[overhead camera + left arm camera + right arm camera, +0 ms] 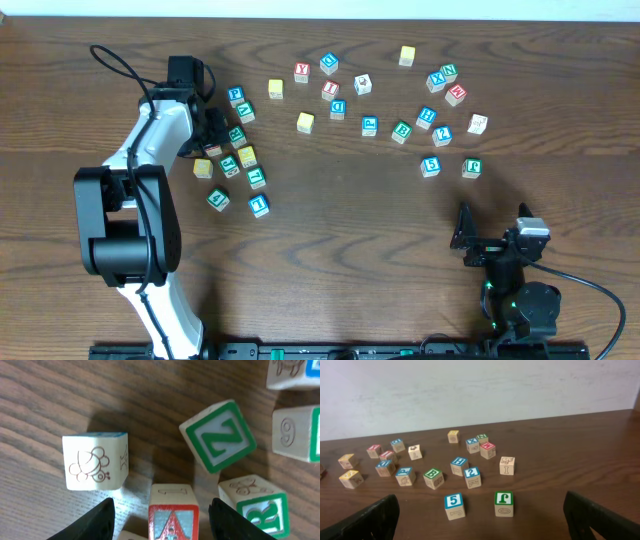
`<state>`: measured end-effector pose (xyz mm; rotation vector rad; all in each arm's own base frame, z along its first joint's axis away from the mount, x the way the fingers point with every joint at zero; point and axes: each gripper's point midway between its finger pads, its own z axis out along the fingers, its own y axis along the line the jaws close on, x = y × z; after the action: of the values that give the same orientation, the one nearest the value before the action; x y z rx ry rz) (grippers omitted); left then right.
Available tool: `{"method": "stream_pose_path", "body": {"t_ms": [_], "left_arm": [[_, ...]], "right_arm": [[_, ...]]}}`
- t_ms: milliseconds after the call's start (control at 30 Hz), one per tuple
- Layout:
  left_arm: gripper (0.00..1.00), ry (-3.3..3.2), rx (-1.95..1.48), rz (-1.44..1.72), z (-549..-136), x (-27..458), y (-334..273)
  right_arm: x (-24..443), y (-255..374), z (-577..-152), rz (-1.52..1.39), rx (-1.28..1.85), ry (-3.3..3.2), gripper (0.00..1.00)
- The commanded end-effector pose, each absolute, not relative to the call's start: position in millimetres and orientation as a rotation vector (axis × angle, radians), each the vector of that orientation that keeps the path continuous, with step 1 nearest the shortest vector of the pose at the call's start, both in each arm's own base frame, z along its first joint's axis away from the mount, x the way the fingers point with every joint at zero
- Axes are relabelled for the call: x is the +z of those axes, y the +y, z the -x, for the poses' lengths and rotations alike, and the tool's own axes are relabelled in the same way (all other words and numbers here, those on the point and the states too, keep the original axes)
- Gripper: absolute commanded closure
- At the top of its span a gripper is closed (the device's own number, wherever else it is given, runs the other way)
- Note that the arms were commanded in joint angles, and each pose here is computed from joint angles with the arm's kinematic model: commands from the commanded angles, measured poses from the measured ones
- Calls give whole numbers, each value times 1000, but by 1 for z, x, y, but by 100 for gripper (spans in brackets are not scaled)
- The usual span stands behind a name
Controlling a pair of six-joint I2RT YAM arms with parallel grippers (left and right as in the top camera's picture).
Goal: Spell out AI2
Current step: 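Lower the left gripper and close it on the red A block, then lift the A block and carry it right toward the center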
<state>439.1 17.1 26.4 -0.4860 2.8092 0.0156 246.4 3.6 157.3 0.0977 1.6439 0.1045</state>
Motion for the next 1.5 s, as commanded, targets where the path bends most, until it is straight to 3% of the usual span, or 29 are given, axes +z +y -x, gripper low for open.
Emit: {"method": "stream_pose_path", "body": {"t_ms": [0,367,867,1200,1467], "left_arm": [[40,2827,31,520,-431,17,20],[41,2828,31,519,-427,8,19],[66,2831,32,520,-426,7,19],[73,2827,31,519,-425,12,19],[73,2741,11,507,-432,50,20]], "right_arm": [[156,1,-246,-116,106,1643,1],[156,1,-246,-116,106,1643,1],[156,1,-246,-116,106,1643,1],[156,1,-246,-117,106,1643,1],[156,1,-246,-116,106,1643,1]]}}
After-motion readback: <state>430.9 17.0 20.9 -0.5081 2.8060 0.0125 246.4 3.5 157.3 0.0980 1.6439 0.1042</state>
